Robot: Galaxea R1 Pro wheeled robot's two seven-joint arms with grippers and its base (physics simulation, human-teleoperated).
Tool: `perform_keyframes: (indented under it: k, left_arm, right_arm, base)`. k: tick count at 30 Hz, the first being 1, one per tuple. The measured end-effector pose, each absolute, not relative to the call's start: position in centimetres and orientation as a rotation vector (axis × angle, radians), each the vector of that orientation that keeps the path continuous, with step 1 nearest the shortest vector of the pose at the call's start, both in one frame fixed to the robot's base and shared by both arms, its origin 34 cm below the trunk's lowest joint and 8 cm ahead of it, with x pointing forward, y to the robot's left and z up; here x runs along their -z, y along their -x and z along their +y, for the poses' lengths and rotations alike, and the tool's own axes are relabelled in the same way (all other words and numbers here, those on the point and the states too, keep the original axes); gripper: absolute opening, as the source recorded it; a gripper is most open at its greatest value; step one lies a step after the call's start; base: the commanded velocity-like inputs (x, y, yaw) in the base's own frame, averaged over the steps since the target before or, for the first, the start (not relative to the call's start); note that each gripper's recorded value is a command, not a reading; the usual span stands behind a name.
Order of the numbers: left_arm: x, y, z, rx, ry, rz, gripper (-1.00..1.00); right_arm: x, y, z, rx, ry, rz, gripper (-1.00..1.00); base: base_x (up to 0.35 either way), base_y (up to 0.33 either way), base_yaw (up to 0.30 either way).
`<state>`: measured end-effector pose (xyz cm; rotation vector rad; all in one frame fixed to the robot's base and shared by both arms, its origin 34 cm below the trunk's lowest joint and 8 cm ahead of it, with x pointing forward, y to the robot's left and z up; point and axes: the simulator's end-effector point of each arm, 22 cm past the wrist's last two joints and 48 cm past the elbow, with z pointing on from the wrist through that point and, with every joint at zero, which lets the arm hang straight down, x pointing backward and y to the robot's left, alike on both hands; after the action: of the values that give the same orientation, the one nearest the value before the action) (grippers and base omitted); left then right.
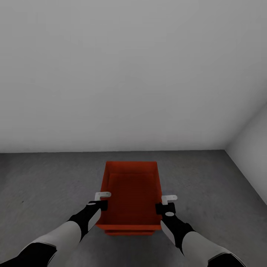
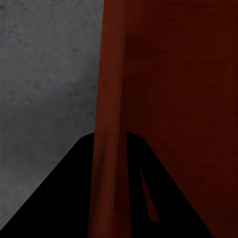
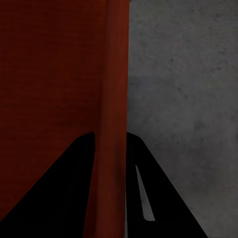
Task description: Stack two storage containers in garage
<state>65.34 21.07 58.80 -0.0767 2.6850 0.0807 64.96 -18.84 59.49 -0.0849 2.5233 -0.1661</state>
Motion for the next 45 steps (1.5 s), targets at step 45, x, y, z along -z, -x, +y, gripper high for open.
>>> perform_keyframes:
  k: [45]
  left_arm:
    - [-57.0,-65.5,21.1,-0.078,0.078,2.685,-1.0]
  right_arm:
    - [-57.7,-65.1,-18.8,0.167,0.085,2.523,-1.0]
  base:
    - [0.0,0.0,0.0]
